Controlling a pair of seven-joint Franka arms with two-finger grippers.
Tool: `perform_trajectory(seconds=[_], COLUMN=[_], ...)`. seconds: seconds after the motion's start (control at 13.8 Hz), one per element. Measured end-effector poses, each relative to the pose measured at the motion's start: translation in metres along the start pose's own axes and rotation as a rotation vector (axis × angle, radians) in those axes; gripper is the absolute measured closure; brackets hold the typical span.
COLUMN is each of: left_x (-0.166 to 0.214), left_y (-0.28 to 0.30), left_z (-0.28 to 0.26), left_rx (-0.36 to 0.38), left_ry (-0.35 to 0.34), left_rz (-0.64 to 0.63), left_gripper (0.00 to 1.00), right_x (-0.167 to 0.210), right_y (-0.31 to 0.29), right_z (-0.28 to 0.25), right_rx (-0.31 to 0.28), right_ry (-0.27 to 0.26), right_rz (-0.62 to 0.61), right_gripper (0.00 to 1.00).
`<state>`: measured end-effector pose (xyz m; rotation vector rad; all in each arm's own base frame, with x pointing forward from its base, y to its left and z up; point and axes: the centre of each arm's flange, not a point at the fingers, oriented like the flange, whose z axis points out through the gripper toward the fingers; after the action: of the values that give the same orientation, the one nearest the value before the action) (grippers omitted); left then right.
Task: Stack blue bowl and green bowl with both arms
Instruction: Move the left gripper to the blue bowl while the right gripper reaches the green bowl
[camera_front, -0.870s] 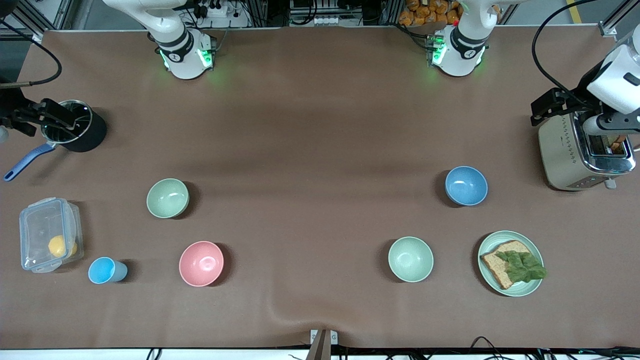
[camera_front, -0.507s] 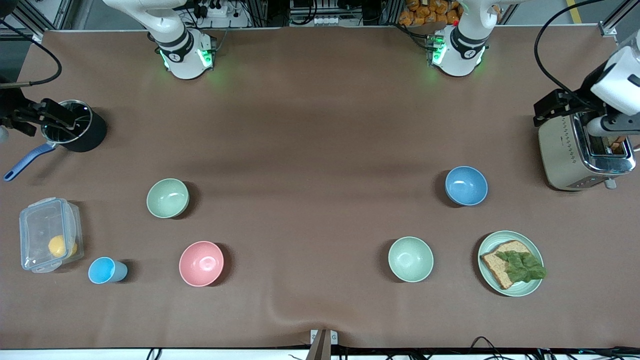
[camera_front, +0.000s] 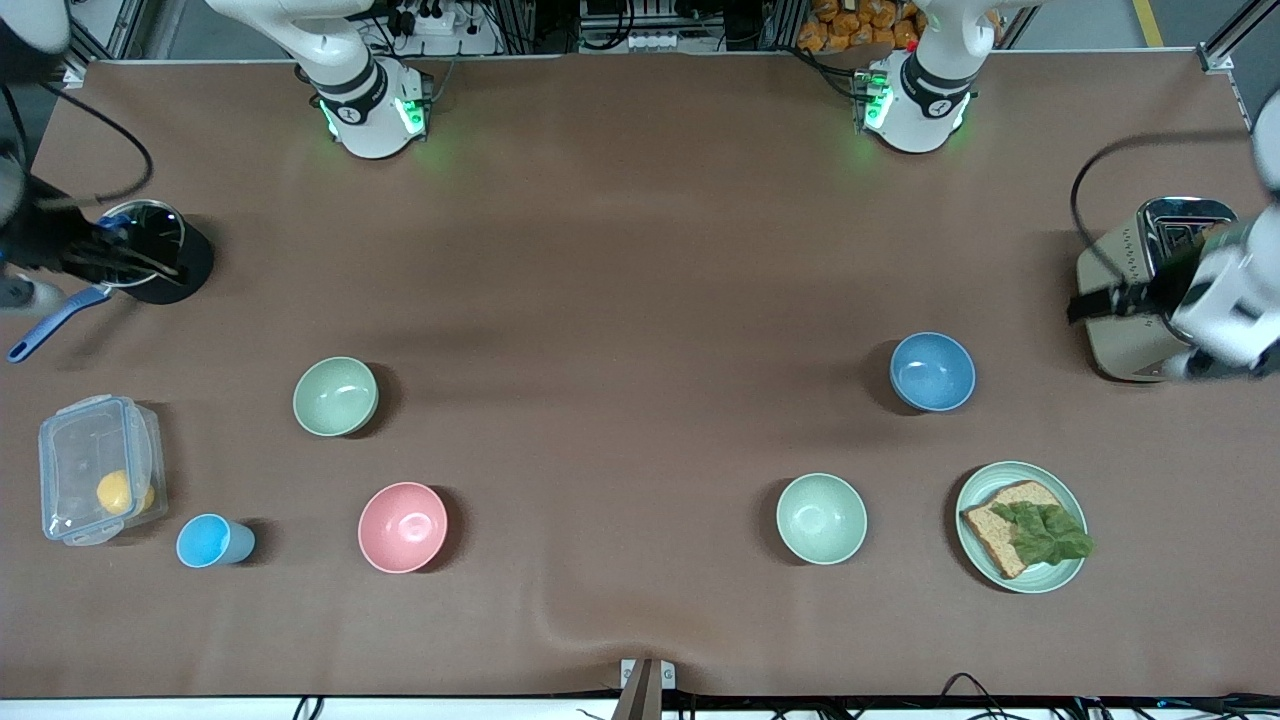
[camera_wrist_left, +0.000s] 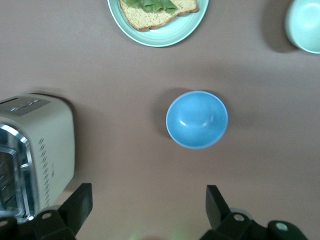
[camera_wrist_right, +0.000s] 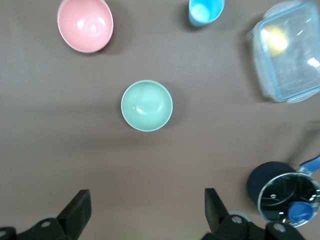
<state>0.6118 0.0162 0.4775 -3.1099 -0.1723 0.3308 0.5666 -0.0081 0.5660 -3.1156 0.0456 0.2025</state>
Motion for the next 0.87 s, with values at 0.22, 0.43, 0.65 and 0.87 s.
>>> perform_trajectory(seconds=[0.22,0.43,0.65,0.87], left_x=[0.037,0.034,0.023,0.017], left_y=[0.006,0.018,0.021,0.031], left_z=[0.081,0.159,0.19,0.207], left_rx=[-0.012,-0.019,-0.017,-0.011], left_ry=[0.025,0.064,0.036,0.001], left_rz=[0.007,0.024,0.03,0.048], left_gripper=[0.0,0.0,0.0,0.0], right_x=[0.04,0.071,0.072,0.072], right_y=[-0.003,-0.002,0.001,0.009], right_z=[0.075,0.154,0.229,0.287], right_rx=[0.007,0.003,-0.001,-0.006], right_ry=[-0.085,-0.074,-0.003,-0.018], right_rz=[0.003,0.009,0.015,0.029], right_gripper=[0.0,0.0,0.0,0.0])
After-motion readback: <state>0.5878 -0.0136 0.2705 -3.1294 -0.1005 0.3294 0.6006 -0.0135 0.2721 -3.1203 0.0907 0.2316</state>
